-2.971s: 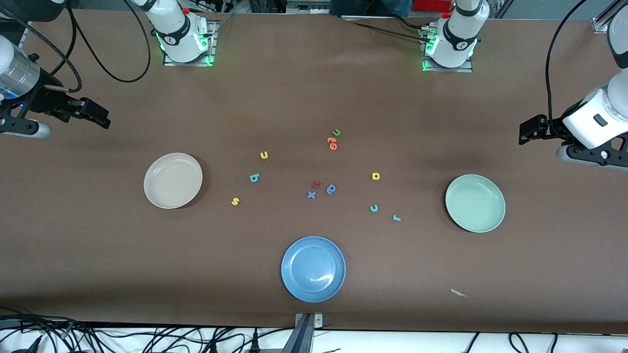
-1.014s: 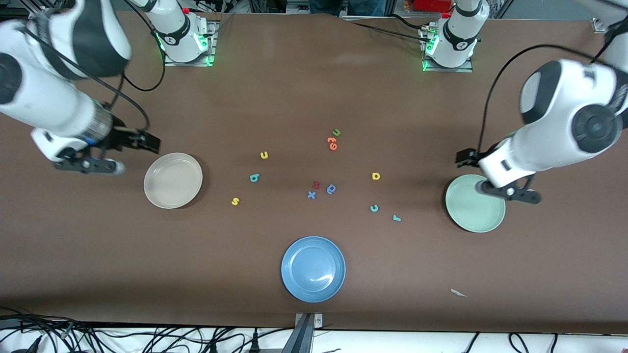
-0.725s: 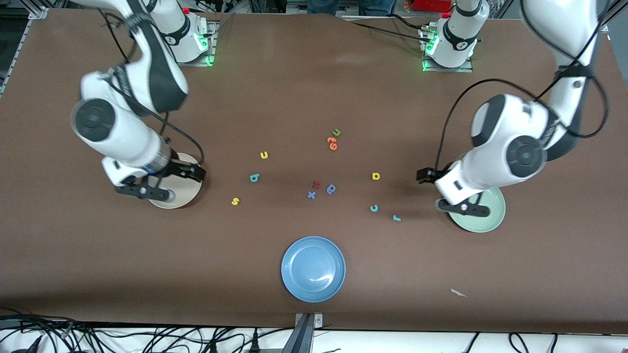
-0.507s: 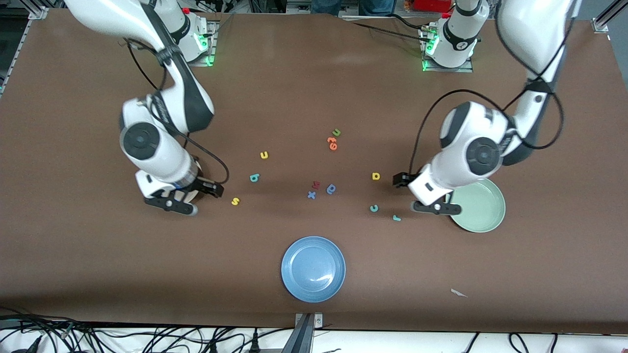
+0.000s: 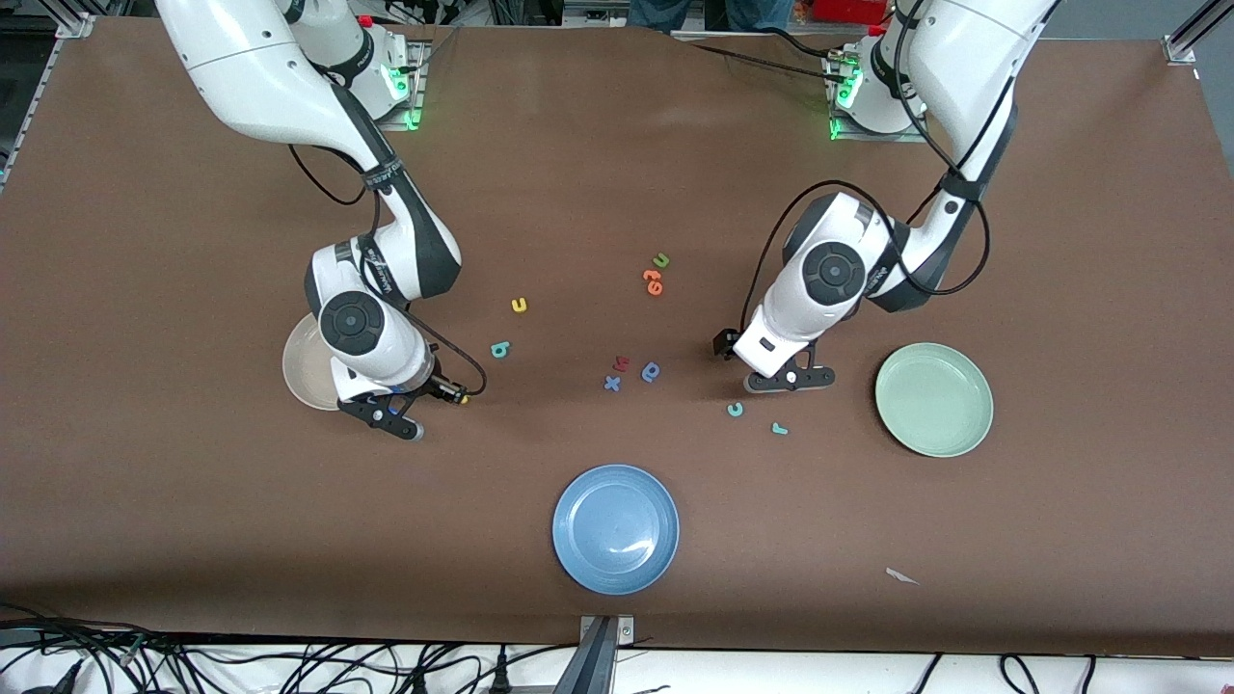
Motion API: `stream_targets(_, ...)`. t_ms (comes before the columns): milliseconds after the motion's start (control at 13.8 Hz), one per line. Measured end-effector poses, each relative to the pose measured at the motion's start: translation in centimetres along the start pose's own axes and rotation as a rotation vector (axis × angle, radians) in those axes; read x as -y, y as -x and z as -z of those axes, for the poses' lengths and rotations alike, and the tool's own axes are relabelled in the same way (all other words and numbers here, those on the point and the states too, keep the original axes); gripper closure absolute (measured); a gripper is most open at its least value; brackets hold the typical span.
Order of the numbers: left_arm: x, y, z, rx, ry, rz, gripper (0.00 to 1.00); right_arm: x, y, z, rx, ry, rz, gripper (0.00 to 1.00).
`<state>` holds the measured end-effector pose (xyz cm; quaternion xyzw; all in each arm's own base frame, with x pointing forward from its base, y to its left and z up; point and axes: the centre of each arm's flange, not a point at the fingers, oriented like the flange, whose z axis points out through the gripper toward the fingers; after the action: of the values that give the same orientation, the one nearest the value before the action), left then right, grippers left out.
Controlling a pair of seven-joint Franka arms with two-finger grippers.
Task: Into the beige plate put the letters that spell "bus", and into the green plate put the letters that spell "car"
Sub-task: 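Grasp yellow s with the right gripper while the left gripper grasps yellow a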
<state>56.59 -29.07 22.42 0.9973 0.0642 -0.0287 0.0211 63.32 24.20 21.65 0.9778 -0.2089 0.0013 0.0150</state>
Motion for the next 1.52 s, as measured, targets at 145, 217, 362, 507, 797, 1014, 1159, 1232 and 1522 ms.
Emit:
stream_targets(145, -0.5, 0.5, -2.1, 0.01, -0.012, 0.005, 0.0, 0.9, 0.6, -0.9, -0.014, -0.018, -0.007, 0.42)
stream_targets(217, -0.7, 0.7, -2.9, 0.014, -0.01, 0.003, 0.02, 1.1, 0.8, -1.5, -0.018, -0.024, -0.007, 0.42)
stream_targets(362, -0.8, 0.9, -3.9, 0.021, -0.009, 0.0, 0.03, 1.3, 0.9, -2.5, -0.019, -0.028, -0.007, 0.42)
stream_targets(507, -0.8, 1.0, -4.5, 0.03, -0.012, -0.002, 0.07, 1.2, 0.9, -3.1, -0.016, -0.025, -0.007, 0.42)
stream_targets(797, -1.9, 2.0, -5.0, 0.039, -0.018, -0.024, 0.28, 1.3, 0.9, -3.2, -0.015, -0.024, -0.006, 0.6)
stream_targets(1014, -1.8, 2.4, -5.6, 0.051, -0.027, -0.028, 0.38, 1.8, 1.6, -3.5, -0.012, -0.021, 0.006, 0.74)
stream_targets(1159, -1.8, 2.4, -5.7, 0.053, -0.029, -0.032, 0.43, 2.2, 2.0, -3.7, -0.011, -0.02, 0.013, 0.72)
stream_targets(1232, -1.7, 2.4, -5.6, 0.053, -0.029, -0.033, 0.48, 2.2, 2.0, -3.7, -0.011, -0.02, 0.013, 0.72)
stream_targets(1522, -1.5, 2.3, -5.5, 0.053, -0.03, -0.032, 0.59, 2.1, 1.6, -3.3, -0.019, -0.023, 0.011, 0.77)
